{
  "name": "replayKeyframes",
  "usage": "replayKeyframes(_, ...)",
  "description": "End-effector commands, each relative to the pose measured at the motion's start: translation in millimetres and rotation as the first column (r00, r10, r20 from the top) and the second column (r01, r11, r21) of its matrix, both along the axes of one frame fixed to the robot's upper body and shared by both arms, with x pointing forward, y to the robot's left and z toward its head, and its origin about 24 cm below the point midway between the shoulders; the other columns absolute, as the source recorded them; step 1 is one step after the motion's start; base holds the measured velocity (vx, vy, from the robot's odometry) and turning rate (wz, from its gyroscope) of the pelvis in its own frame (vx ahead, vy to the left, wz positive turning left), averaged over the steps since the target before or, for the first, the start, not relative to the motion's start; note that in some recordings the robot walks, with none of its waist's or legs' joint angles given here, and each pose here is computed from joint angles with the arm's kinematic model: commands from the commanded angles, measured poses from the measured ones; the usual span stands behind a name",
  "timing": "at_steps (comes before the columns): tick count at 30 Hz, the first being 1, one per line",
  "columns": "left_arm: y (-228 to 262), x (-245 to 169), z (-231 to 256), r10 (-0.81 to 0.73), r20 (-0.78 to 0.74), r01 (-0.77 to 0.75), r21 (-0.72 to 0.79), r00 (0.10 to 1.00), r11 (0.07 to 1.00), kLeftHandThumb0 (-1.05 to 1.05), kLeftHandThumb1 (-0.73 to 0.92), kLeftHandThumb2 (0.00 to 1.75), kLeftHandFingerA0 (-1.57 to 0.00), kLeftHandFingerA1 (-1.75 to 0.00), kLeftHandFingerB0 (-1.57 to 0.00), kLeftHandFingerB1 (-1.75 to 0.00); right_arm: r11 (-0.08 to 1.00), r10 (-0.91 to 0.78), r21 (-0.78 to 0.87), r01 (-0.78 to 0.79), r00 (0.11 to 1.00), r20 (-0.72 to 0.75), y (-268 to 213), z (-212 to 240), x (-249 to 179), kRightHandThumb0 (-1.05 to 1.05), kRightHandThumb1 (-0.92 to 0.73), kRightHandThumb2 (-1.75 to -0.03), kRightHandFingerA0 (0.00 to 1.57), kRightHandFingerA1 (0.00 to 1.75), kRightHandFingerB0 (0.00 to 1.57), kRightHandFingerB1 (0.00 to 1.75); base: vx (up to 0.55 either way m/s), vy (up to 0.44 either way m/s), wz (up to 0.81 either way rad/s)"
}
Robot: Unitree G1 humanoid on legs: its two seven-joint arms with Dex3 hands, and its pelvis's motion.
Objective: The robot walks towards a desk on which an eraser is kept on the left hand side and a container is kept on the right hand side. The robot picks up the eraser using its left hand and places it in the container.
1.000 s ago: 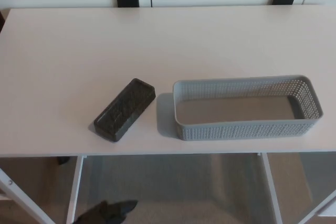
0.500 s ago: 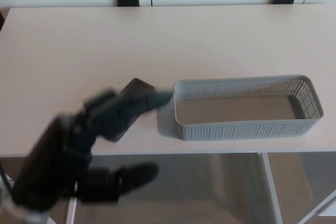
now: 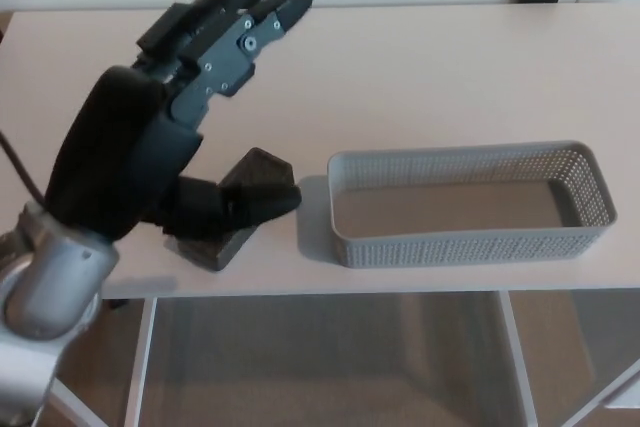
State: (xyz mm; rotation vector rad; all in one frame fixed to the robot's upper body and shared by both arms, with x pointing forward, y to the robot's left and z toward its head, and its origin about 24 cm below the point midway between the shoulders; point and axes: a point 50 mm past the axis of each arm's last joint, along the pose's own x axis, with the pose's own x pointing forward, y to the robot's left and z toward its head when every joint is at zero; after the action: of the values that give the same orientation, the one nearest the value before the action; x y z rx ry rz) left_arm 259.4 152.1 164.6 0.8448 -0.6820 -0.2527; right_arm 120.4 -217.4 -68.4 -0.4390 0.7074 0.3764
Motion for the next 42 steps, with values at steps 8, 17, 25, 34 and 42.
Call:
replayKeyframes(8,15,52,-59,0.516,-0.326,-0.392,0.375,0.792,0.84,-0.64,0.4,0.71,0.0,0.0,0.0,0.0,1.0,0.008,-0.019,-0.008,1.0,0.001,-7,3,6,-0.39,-0.32,-0.9,0.05,0.53,0.01,0.53,0.0,0.0,0.0)
replayKeyframes(17,11,57,-84,0.578,-0.391,-0.392,0.459,0.716,0.797,-0.61,0.39,0.71,0.0,0.0,-0.01,-0.01,1.0,0.002,-0.024,-0.002,1.0,0.0,-7,4,5,-0.38,-0.33,-0.91,0.05,0.54,0.01,0.53,0.0,0.0,0.0)
replayKeyframes(25,6,57,-95,0.601,-0.409,-0.403,0.473,0.687,0.783,-0.62,0.4,0.72,0.0,0.0,0.0,-0.03,0.999,0.005,-0.034,-0.005,1.0,0.001,-8,4,6,-0.38,-0.34,-0.91,0.04,0.53,0.01,0.53,0.0,0.0,0.0)
replayKeyframes(34,7,56,-102,0.628,-0.427,-0.429,0.476,0.651,0.768,-0.6,0.39,0.7,0.0,0.0,0.0,-0.02,0.999,0.011,-0.04,-0.011,1.0,-0.001,-9,4,6,-0.38,-0.33,-0.91,0.04,0.53,0.01,0.52,0.0,0.0,0.0)
replayKeyframes(42,14,56,-111,0.66,-0.445,-0.435,0.51,0.605,0.742,-0.58,0.38,0.68,0.0,0.0,-0.02,-0.02,0.999,0.017,-0.043,-0.017,1.0,-0.006,-9,4,4,-0.38,-0.35,-0.92,0.04,0.53,0.0,0.52,0.0,0.0,0.0)
